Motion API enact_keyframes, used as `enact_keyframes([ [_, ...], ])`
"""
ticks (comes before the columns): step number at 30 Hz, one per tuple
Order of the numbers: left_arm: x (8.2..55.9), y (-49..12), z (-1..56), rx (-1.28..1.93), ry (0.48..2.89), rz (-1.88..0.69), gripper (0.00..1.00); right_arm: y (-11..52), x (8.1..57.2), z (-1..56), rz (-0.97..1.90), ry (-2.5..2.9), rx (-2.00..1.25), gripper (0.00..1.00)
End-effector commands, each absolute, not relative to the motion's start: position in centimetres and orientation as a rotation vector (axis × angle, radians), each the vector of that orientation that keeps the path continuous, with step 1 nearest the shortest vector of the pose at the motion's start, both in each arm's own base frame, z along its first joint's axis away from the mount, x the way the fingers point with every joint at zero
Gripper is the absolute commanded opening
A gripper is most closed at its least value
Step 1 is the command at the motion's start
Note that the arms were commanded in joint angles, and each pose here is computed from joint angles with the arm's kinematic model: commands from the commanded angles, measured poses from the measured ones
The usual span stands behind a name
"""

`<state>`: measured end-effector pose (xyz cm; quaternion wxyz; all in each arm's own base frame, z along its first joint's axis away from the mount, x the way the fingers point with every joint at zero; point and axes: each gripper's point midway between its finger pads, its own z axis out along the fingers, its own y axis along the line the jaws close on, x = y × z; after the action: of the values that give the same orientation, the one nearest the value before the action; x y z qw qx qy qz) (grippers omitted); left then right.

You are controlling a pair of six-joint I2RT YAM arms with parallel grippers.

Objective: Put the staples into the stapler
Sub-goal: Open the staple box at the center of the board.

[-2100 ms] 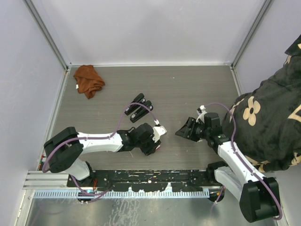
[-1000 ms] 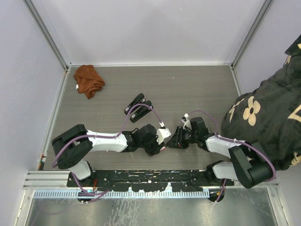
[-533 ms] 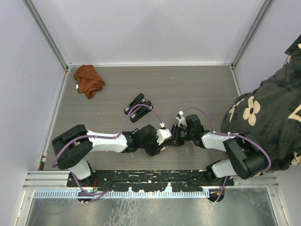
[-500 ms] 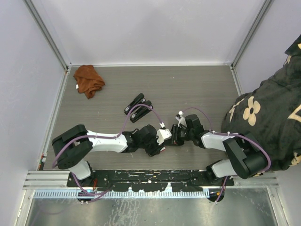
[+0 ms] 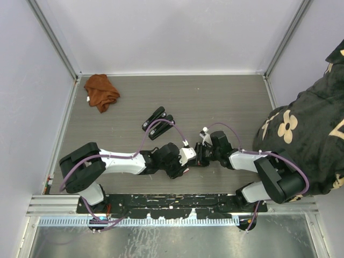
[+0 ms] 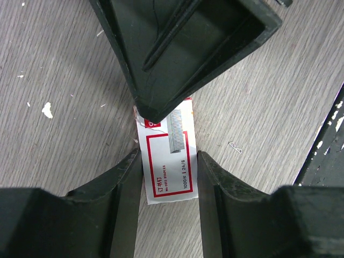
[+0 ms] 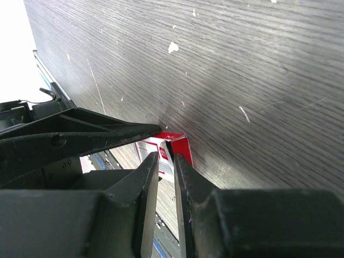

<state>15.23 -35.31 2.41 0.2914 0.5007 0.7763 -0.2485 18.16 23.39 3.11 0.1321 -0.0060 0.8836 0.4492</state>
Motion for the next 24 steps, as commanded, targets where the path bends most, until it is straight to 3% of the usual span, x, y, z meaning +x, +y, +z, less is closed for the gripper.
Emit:
enact_keyframes([
  [1,14.5,-35.5,2.7,1.357,2.043,-0.683,0.34,23.7,19.2,4.3,1.277,2.509,-0.036,0.26],
  [12,14.4,-35.5,2.7,1.363,2.039,-0.677,0.34,22.7,19.5,4.1,1.179,2.517,-0.017,0.31],
  [24,14.4,-35.5,2.6,1.367,2.04,-0.667,0.34,23.8,17.8,3.8,1.304,2.543,-0.06,0.26],
])
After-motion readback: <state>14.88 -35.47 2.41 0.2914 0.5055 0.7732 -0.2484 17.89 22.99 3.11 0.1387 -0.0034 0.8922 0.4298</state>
